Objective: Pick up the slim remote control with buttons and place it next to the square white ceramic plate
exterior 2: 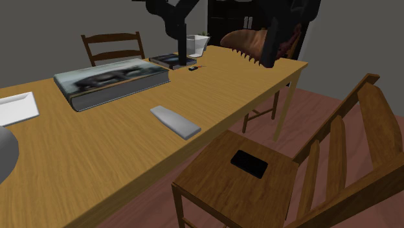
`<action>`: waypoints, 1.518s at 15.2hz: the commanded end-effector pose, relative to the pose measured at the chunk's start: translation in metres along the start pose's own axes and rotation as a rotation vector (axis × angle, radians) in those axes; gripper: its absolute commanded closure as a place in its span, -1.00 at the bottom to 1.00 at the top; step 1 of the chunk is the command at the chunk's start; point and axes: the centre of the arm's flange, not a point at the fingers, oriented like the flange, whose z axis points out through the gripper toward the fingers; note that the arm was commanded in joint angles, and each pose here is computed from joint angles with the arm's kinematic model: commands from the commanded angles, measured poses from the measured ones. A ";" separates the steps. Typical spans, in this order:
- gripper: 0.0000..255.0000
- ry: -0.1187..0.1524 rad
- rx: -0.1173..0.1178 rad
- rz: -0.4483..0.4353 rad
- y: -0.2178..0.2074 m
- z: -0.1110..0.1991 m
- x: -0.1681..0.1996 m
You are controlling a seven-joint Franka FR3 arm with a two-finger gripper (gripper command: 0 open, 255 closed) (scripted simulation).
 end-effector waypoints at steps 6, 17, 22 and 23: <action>-1.00 -0.004 -0.009 -0.136 -0.006 0.039 0.053; -1.00 -0.012 -0.030 -0.434 -0.044 0.127 0.164; -1.00 -0.015 -0.039 -0.569 -0.071 0.168 0.209; -1.00 -0.016 -0.041 -0.597 -0.077 0.176 0.218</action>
